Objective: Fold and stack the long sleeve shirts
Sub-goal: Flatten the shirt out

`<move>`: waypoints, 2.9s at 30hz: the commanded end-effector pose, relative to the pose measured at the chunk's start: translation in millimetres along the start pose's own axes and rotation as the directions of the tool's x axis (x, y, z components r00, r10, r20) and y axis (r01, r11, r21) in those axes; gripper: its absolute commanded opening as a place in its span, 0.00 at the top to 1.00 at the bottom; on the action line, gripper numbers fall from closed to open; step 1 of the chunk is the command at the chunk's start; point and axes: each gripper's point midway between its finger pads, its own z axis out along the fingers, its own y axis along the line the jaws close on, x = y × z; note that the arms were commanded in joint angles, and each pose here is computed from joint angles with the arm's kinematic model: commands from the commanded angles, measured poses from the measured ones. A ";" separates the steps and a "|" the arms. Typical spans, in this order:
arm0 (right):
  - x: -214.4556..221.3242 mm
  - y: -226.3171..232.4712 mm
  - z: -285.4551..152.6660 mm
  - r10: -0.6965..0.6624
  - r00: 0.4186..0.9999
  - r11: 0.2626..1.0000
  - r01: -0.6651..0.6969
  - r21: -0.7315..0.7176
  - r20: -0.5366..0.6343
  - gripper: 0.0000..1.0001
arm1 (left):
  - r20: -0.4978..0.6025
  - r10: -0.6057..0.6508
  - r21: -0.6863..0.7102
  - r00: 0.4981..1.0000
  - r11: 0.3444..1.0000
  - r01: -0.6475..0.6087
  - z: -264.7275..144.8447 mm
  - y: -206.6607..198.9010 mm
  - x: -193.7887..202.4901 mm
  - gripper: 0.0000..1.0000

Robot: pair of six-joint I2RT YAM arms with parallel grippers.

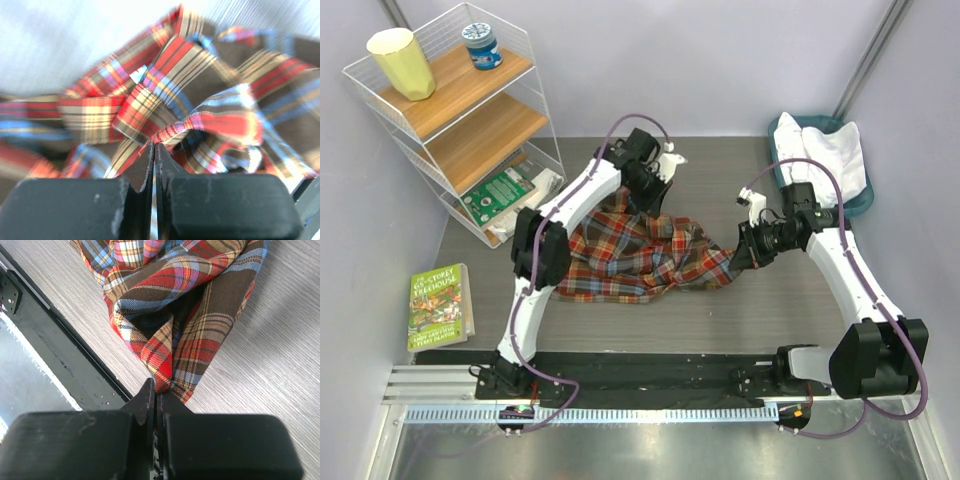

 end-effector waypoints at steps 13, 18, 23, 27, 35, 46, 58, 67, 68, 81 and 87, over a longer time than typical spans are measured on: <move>-45.6 -54.5 26.4 0.039 0.996 0.992 -0.048 0.120 0.077 0.99 | 0.185 0.652 0.474 0.735 0.596 -0.648 -189.8 -279.2 106.5 1.00; -60.9 -58.7 30.5 0.058 0.993 0.992 -0.069 0.105 0.106 0.99 | 0.063 0.858 0.425 0.510 0.439 -0.791 -163.4 -289.3 176.2 0.82; -72.2 -48.7 15.5 0.026 0.987 0.992 -0.044 0.114 0.156 0.99 | 0.009 0.792 0.253 0.611 0.589 -0.767 -160.8 -243.0 173.4 0.52; -76.5 -36.7 2.0 -0.006 0.980 0.993 -0.018 0.118 0.200 0.99 | -0.068 0.580 0.102 0.812 0.814 -0.572 -157.4 -152.2 177.8 0.44; -49.9 -50.0 -6.9 -0.067 0.990 0.972 0.036 0.230 0.127 0.99 | -0.224 0.227 -0.108 0.948 0.961 -0.256 -128.7 -11.5 219.3 0.45; 14.5 -86.2 -18.6 -0.265 0.938 0.890 0.328 0.317 -0.226 0.52 | -0.318 -0.031 -0.208 0.947 0.977 -0.038 -86.4 67.1 243.3 0.48; 17.4 -57.2 -23.5 -0.486 0.822 0.822 0.545 0.167 -0.296 0.24 | -0.224 -0.116 -0.099 0.968 0.990 0.096 -117.7 50.6 230.6 0.41; -28.6 -30.0 23.7 -0.662 0.670 0.673 0.729 0.127 -0.336 0.35 | -0.230 -0.125 -0.055 0.965 0.992 0.115 -129.7 26.4 236.9 0.27; -28.8 -30.5 27.5 -0.674 0.653 0.659 0.743 0.119 -0.347 0.40 | -0.229 -0.127 -0.055 0.965 0.991 0.118 -130.8 25.5 237.2 0.27; -26.1 -54.5 57.8 -0.767 0.475 0.520 0.854 0.017 -0.432 0.56 | -0.230 -0.144 -0.039 0.963 0.990 0.138 -127.9 15.3 246.4 0.26; -0.4 -56.9 48.1 -0.764 0.439 0.510 0.859 -0.027 -0.474 0.65 | -0.244 -0.143 -0.044 0.959 0.990 0.136 -126.4 16.5 252.4 0.27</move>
